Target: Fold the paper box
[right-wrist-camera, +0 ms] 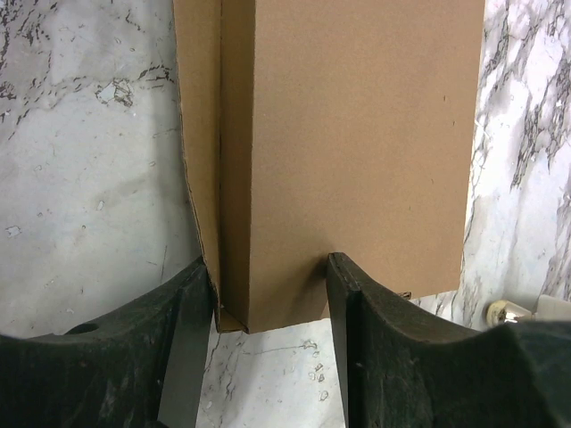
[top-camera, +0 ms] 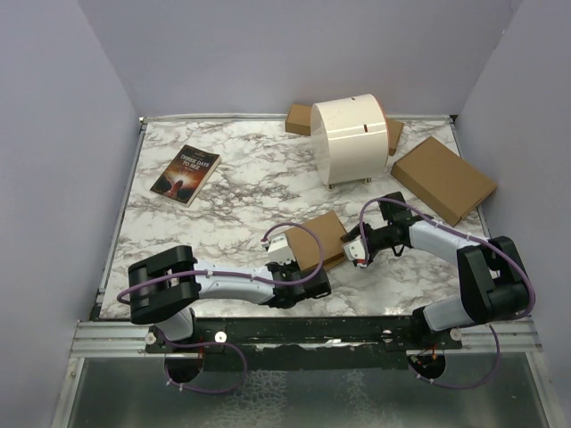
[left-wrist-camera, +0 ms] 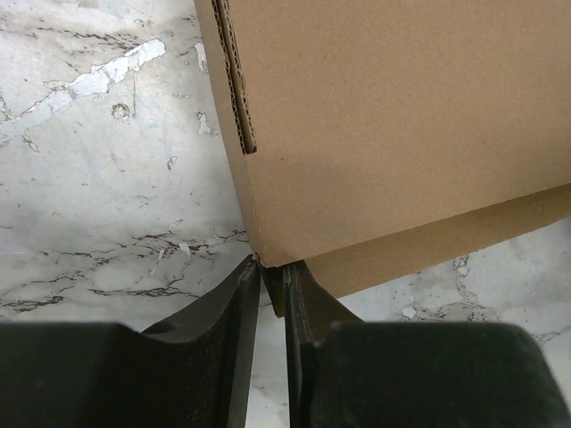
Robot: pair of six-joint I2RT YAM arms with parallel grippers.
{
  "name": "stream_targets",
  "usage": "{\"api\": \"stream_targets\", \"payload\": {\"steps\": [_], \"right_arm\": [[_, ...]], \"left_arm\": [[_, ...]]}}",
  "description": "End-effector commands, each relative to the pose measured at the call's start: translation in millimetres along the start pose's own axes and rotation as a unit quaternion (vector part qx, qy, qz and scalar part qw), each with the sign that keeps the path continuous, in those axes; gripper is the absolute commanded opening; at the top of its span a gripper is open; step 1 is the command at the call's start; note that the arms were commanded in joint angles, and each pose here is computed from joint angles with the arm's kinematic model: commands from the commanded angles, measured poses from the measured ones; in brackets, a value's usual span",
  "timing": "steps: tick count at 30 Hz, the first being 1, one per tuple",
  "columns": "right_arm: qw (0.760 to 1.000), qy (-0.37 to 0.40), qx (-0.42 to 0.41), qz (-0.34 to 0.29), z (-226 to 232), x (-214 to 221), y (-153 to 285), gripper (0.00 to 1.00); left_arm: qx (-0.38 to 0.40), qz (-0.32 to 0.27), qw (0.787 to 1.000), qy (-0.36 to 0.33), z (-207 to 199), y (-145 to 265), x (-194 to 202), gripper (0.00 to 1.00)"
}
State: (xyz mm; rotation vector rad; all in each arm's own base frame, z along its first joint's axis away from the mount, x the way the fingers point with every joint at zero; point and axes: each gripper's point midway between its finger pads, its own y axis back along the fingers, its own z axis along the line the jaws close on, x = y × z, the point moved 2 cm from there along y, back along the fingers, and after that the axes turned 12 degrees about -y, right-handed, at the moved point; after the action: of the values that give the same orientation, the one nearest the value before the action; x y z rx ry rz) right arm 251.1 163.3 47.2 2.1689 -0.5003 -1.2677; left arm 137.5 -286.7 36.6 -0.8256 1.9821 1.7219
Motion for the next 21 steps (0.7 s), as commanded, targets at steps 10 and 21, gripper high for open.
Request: {"api": "stream_targets", "payload": {"steps": [10,21], "right_arm": [[0.999,-0.042,-0.031,0.001,17.1,2.6,-6.3,0.5],[0.999,-0.041,-0.03,-0.001,15.9,1.9,-6.4,0.5]], "left_arm": [[-0.024,0.044,0.998,-0.042,12.7,2.4,20.5,0.24],[-0.026,0.05,0.997,-0.05,10.0,2.9,23.6,0.28]]}}
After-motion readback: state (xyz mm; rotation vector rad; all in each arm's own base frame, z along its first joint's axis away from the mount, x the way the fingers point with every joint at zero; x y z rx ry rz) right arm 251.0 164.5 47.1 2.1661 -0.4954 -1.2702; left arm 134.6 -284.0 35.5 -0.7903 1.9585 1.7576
